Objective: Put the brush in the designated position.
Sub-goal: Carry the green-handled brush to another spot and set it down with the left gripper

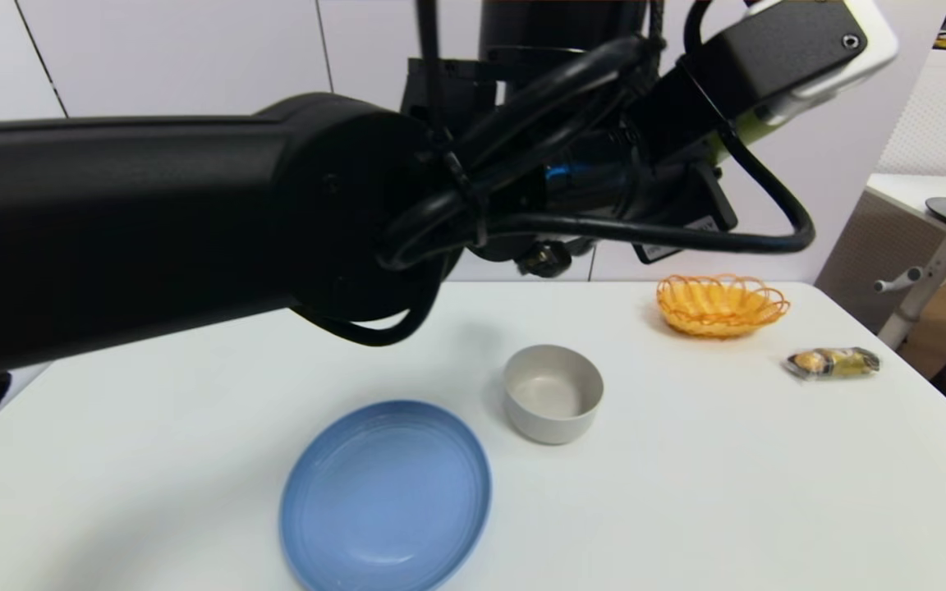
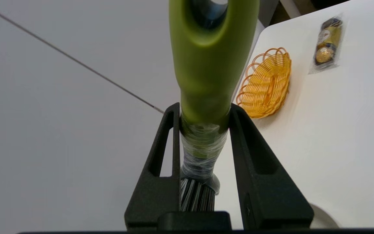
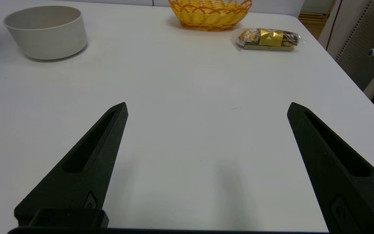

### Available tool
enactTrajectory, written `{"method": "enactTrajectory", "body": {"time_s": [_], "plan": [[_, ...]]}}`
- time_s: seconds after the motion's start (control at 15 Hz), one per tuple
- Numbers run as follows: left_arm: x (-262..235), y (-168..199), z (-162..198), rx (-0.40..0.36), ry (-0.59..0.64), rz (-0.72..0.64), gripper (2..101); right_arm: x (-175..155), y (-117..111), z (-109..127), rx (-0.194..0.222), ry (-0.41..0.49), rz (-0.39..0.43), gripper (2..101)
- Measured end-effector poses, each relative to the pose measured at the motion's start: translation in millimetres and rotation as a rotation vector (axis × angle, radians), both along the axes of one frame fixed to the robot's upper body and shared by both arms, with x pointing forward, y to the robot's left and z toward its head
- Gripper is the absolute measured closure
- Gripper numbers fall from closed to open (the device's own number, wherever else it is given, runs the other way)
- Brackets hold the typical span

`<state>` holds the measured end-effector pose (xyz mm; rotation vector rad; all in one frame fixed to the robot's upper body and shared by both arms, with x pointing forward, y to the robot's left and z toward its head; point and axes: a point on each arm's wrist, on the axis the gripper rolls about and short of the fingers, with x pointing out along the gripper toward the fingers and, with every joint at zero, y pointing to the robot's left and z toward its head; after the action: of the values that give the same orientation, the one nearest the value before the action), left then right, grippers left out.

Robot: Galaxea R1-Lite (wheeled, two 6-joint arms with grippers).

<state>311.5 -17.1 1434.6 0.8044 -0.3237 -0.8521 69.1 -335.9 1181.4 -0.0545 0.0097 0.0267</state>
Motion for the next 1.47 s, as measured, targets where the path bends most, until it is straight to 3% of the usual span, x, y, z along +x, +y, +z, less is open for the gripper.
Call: {"method": "enactTrajectory", "body": {"time_s": [0.8,1.13,1.47], "plan": [[-10.6,-43.7,-44.3,0.079,0.045,-0.071,75.2,0.0,0.0,0.0,0.0,0.0,0.0,5.0],[-15.6,-58.7,-49.6,0.035,-0.025,-0.085,75.3,0.0,0.0,0.0,0.0,0.0,0.0,5.0],[-17.2,-66.3,-56.2,0.112,-0.145,-0.11,75.3,0.0,0.0,0.0,0.001,0.0,0.001,5.0]]}}
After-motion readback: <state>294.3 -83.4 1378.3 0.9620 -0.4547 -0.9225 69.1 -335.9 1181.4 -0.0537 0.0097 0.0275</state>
